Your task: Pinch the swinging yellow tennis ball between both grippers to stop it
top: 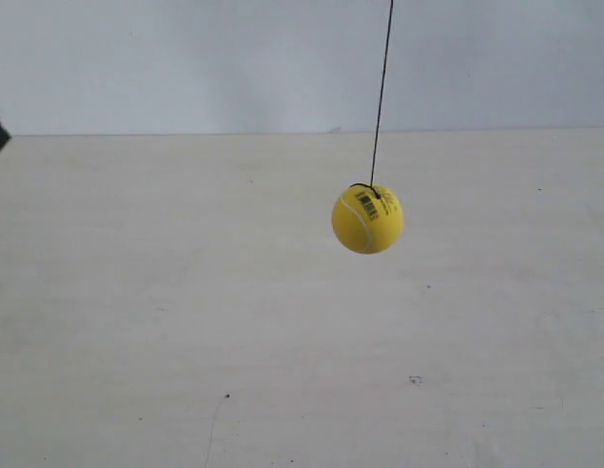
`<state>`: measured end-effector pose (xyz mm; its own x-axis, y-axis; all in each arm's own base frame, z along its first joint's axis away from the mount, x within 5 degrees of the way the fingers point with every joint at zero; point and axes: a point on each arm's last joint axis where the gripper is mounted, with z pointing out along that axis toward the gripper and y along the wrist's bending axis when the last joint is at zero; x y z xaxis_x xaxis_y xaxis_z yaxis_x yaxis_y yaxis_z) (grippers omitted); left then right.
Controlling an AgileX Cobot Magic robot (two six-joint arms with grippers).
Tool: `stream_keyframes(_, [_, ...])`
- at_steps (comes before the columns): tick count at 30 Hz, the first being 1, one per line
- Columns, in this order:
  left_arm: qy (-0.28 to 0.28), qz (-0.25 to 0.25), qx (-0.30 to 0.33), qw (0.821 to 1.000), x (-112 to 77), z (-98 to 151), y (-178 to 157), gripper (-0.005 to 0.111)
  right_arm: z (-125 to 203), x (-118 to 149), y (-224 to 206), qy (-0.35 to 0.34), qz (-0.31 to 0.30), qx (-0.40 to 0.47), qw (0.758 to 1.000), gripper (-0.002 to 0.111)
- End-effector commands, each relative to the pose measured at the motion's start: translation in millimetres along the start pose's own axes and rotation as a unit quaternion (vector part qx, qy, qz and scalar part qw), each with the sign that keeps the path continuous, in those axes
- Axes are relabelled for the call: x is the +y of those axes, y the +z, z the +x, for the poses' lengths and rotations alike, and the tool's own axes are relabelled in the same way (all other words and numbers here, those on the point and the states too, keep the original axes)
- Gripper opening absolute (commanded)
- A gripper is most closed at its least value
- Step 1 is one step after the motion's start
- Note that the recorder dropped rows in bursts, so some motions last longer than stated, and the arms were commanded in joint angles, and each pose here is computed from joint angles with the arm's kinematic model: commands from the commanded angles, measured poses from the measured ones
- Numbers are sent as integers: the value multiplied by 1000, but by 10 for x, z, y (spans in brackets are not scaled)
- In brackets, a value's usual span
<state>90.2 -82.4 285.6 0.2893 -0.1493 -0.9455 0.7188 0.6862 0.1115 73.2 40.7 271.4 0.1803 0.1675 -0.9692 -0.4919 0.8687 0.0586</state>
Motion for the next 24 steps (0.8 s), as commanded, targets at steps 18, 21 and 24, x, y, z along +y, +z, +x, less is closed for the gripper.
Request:
stream_keyframes(18, [-11,-32,-71,997,-123,-130,-546,5,112,-43,-126,51,32,34,998,0])
stream_keyframes(21, [-11,-34,-69,997,-121,-125,-546,5,112,-43,-126,51,32,34,998,0])
stream_keyframes(24, [-11,-34,-69,997,-121,-125,-546,5,112,-43,-126,51,32,34,998,0])
